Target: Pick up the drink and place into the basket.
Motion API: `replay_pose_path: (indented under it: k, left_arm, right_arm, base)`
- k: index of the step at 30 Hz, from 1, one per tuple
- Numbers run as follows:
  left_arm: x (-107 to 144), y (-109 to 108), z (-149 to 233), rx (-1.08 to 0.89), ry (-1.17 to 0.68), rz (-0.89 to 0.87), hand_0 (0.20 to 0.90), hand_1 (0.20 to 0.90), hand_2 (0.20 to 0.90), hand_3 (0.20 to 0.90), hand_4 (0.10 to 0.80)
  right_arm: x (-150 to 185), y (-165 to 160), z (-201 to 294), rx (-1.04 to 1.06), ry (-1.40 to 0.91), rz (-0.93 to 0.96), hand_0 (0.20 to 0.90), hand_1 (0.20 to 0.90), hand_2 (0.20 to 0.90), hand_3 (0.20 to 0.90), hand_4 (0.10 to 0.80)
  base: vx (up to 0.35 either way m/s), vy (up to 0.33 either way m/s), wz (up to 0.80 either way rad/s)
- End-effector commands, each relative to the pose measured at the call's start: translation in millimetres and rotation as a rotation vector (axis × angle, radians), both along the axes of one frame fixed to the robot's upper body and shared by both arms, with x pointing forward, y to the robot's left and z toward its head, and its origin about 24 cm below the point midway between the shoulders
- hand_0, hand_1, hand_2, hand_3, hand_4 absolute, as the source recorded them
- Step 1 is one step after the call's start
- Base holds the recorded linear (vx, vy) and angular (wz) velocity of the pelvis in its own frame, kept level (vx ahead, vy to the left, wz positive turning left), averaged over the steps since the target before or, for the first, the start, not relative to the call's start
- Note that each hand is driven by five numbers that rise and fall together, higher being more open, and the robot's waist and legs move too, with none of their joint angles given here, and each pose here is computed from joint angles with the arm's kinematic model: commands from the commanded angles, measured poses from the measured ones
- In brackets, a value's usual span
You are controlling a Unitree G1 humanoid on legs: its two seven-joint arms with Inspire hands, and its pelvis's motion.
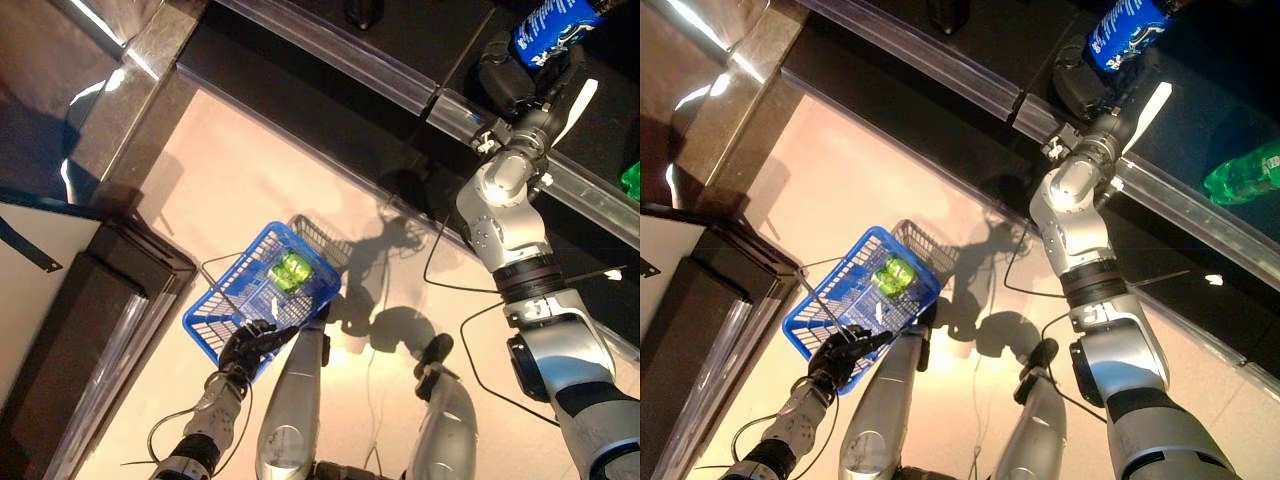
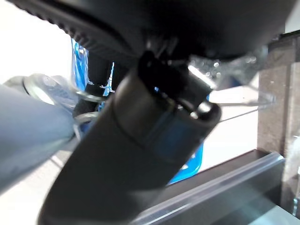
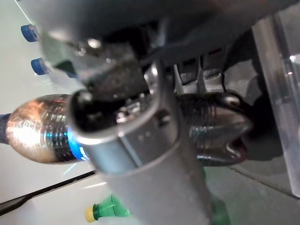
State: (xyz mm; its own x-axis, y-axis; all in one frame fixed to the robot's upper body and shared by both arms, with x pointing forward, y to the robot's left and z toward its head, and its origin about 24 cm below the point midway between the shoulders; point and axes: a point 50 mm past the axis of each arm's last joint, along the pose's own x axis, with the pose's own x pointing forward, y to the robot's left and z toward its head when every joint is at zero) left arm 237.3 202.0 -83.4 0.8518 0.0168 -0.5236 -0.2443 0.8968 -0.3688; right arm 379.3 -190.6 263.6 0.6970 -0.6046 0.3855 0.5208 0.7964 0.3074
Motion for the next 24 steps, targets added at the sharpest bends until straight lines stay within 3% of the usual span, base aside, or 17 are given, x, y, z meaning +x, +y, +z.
replay_pose_path:
  k: [1,14,24]
  left_arm:
    - [-47.0,-1.0,-26.0,0.019,0.126,-0.091,0.300,0.300,0.300,0.200,0.100]
    - [-52.0,6.5,-24.7,0.023,0.110,-0.081,0.300,0.300,0.300,0.200,0.100]
    - [-26.4,8.5,9.4,-0.035,-0.145,-0.034,0.300,0.300,0.300,0.200,0.100]
  right_arm:
    - [-26.5,1.0,90.6,-0.101,-0.360,0.015,0.300,0.300,0.300,0.200,0.100]
    - [-30.2,5.9,111.1,-0.158,-0.415,0.042,0.300,0.300,0.300,0.200,0.100]
    - [-70.5,42.4,111.2,-0.394,-0.594,0.260,0.300,0.300,0.300,0.200,0.100]
  base:
    - [0.000,0.000,0.00]
    - [0.000,0.000,0.00]
    - [-0.036,-0.014,0.00]
